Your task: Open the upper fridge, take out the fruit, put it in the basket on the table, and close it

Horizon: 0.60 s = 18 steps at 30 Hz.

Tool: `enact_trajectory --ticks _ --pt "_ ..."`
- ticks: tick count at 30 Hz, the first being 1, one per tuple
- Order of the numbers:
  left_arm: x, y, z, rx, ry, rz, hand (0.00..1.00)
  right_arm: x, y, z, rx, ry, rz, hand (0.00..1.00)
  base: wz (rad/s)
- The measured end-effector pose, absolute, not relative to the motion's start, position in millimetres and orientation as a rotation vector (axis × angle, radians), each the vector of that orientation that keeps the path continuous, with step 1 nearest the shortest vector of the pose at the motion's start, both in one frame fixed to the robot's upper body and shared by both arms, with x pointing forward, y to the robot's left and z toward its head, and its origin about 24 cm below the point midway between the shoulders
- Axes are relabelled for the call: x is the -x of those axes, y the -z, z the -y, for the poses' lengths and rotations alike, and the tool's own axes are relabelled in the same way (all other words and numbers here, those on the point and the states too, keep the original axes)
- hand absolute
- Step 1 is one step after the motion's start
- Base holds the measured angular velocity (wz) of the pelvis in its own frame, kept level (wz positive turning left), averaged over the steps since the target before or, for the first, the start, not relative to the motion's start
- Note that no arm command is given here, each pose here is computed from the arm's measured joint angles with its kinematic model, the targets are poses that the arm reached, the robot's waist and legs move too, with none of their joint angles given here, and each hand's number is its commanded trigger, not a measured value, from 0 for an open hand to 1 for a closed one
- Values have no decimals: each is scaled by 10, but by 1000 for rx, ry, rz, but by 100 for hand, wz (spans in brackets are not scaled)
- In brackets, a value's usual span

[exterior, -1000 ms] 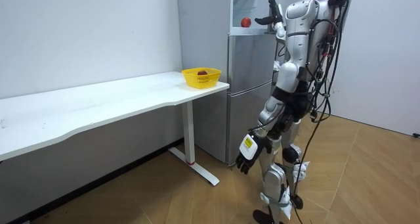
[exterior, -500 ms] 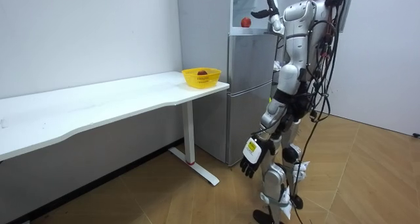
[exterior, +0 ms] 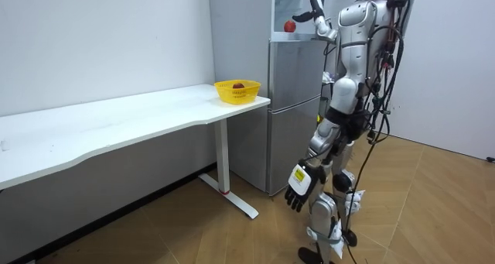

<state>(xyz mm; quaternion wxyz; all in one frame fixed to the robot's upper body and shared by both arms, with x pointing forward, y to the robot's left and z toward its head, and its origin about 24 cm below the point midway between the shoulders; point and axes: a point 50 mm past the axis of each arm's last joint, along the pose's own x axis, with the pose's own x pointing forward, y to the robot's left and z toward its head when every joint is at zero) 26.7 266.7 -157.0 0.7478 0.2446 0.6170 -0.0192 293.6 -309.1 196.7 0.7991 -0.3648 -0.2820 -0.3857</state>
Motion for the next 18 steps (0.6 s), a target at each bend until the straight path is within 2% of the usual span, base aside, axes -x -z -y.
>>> enact_trajectory --ticks 8,18 --pt "-190 1565 -2715 -498 5 -1394 0 -3063 -1784 3234 705 788 397 0 1" --pt "-236 1544 -2746 -498 -12 -1383 0 -3171 -1851 3235 711 711 350 0 0"
